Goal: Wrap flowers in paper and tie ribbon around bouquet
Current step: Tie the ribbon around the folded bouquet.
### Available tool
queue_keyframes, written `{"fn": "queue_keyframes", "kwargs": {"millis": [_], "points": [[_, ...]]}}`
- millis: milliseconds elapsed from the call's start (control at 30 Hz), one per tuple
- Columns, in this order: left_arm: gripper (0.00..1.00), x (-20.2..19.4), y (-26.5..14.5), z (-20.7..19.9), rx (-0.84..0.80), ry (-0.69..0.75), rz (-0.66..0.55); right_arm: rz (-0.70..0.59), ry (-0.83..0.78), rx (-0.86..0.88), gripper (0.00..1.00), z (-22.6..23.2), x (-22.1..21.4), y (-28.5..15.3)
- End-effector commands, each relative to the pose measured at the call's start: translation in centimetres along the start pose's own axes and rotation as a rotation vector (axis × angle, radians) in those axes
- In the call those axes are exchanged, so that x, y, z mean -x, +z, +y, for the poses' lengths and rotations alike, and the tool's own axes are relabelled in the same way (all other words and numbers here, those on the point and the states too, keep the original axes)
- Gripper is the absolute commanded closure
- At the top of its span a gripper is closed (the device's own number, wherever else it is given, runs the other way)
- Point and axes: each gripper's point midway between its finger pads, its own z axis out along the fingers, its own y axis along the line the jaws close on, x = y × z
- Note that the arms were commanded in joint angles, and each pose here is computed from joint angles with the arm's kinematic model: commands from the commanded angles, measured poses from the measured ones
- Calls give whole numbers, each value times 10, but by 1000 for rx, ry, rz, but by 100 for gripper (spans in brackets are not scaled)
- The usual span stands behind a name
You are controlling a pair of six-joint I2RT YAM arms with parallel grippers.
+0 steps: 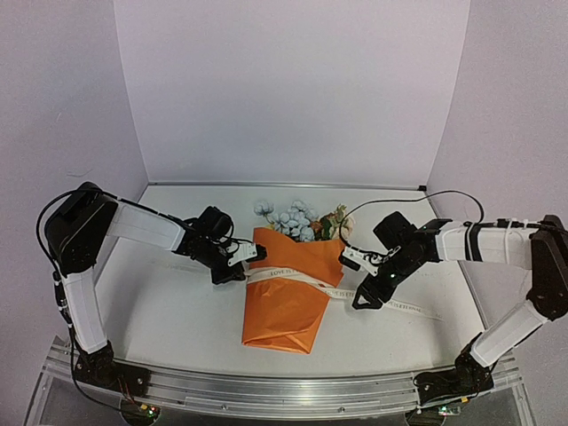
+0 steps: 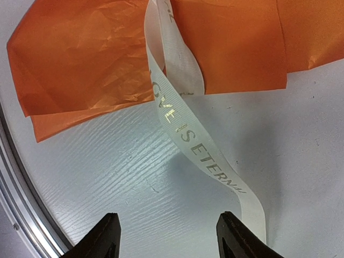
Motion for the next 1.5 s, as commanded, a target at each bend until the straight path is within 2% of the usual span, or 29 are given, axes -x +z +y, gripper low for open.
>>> {"fn": "queue_keyframes", "kwargs": {"millis": [0,267,367,533,800,1000,1233,1367,1467], "points": [[81,17,-6,4,14,-2,-64,-28,-133,-27,37,0,25,6],[84,15,-8,3,23,-11,-70,-2,-385,-211,37,-13,46,41],[84,15,-8,3,25,-10,-67,-4,-434,-290,38,-22,52,47],[85,16,-9,5,31,-8,-69,-25,-439,-376,39,-35,62,48],[85,17,-10,7,40,-4,-65,-70,-434,-350,37,-23,60,28],[85,16,-8,6,33,-4,-64,-26,-440,-253,36,-11,50,38],[85,17,-11,8,48,-1,-65,36,-452,-265,36,-23,46,58],[85,16,-12,7,46,-1,-63,34,-412,-287,38,-30,47,63],[86,14,-12,7,50,-5,-56,26,-390,-303,47,-33,46,63]]}}
